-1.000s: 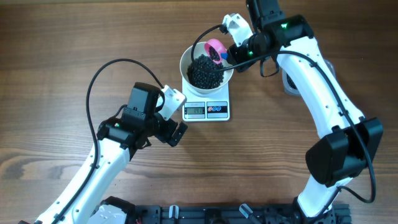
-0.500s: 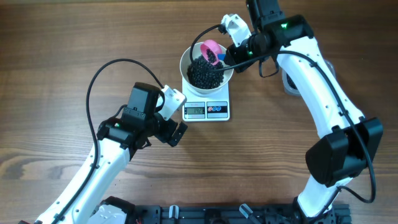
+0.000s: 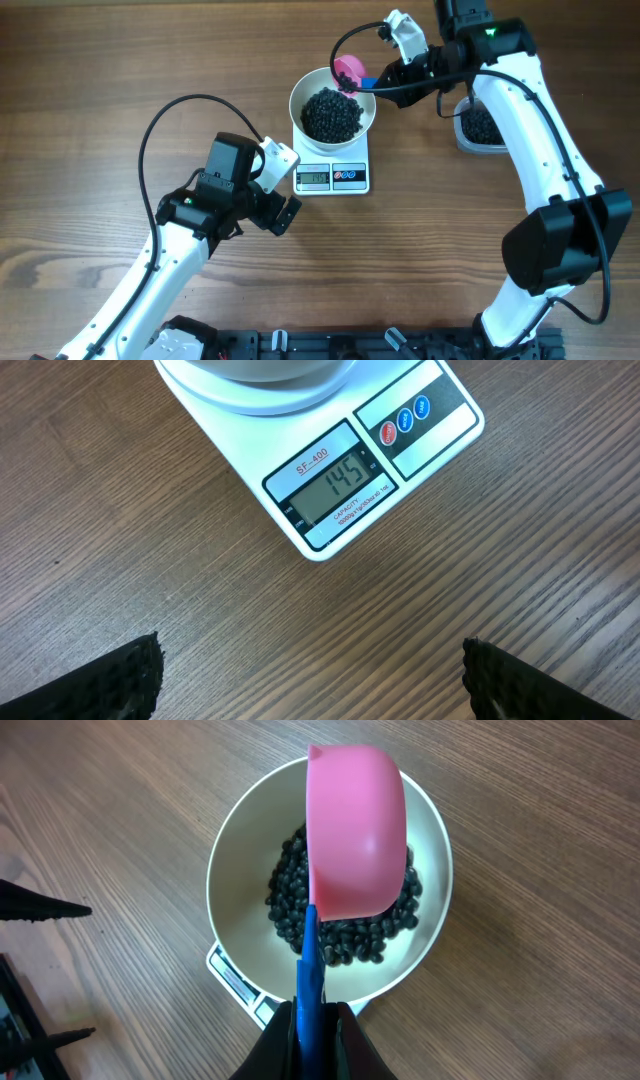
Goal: Scoop item into bowl and weigh 150g on scale
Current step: 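Tilt the pink scoop over the bowl to trickle beans in slowly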
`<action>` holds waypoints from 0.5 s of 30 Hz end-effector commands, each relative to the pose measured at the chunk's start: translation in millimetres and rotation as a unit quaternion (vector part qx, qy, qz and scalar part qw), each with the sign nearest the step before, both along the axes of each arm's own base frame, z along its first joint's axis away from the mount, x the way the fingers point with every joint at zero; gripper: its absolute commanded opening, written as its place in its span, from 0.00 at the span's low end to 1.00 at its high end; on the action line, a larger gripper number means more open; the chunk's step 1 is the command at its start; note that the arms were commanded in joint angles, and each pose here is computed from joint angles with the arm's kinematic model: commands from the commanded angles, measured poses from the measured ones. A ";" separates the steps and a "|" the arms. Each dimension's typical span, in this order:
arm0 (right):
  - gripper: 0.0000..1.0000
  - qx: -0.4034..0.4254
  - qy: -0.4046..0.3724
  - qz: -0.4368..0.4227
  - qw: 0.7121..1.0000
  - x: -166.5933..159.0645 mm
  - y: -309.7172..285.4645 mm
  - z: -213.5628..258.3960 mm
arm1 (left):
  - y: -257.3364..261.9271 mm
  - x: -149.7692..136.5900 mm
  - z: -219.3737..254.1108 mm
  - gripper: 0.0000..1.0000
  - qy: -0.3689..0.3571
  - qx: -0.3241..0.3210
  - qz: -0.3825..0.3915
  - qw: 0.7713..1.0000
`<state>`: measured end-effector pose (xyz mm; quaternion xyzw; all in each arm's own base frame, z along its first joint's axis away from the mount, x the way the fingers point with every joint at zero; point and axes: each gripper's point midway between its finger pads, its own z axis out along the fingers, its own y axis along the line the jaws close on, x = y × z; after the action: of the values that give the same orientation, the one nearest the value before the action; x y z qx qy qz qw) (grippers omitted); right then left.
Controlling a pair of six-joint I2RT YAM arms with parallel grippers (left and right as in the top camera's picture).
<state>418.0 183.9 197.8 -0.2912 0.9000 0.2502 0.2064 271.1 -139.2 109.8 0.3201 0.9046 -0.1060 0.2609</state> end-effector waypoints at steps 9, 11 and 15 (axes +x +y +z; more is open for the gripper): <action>0.04 0.018 -0.026 0.005 0.999 -0.2 5.6 25.2 | 2.2 -0.2 -2.9 1.00 0.003 0.003 0.001 1.000; 0.04 0.004 -0.031 -0.001 1.000 2.4 2.0 22.8 | 2.2 -0.2 -2.9 1.00 0.003 0.003 0.001 1.000; 0.04 -0.020 -0.040 -0.003 0.999 3.8 3.6 19.4 | 2.1 -0.3 -2.9 1.00 0.003 0.003 0.001 1.000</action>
<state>418.8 184.0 196.3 -0.2934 0.9018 0.2403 0.2074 271.1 -139.3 109.8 0.3199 0.9046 -0.1062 0.2608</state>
